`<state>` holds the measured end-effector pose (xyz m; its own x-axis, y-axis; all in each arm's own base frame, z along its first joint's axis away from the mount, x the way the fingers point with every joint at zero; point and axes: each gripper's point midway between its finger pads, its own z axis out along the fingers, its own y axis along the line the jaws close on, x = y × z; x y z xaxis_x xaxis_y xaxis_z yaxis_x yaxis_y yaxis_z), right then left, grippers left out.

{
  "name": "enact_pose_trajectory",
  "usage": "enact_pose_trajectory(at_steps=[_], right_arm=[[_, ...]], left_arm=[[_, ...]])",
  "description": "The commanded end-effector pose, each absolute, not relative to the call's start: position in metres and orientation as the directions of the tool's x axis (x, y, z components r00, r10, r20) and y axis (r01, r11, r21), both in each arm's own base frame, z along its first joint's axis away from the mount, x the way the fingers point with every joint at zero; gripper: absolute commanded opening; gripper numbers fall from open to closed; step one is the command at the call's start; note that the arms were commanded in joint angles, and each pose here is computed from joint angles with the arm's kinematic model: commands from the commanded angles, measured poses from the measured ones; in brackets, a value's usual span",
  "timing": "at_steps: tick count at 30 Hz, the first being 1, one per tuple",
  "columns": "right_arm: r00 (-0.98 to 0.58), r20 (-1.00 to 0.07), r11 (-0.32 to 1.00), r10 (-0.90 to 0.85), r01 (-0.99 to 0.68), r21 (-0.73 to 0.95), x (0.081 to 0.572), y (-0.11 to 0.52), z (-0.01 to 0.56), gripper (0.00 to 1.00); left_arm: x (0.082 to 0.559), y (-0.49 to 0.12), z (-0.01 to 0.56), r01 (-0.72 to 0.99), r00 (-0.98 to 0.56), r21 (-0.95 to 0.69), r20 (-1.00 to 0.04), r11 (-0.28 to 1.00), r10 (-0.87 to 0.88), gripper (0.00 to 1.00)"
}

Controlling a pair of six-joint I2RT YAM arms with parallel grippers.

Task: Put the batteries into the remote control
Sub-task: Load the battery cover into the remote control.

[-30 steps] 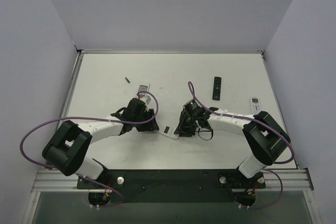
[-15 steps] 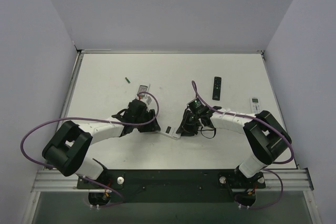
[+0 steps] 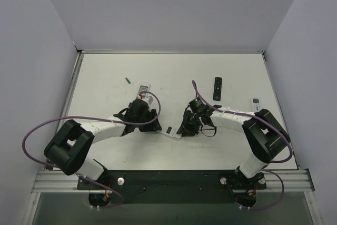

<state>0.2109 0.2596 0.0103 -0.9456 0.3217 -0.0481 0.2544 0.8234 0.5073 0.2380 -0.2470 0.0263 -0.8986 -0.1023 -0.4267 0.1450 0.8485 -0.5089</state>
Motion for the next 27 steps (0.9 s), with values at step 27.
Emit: enact_pose_trajectory(at_steps=[27], right_arm=[[-0.899,-0.028,0.774,0.437,0.360,0.521,0.203,0.272,-0.009,0.17]], left_arm=[[0.182,-0.287,0.024,0.212,-0.953,-0.617,-0.301,0.758,0.021,0.56]])
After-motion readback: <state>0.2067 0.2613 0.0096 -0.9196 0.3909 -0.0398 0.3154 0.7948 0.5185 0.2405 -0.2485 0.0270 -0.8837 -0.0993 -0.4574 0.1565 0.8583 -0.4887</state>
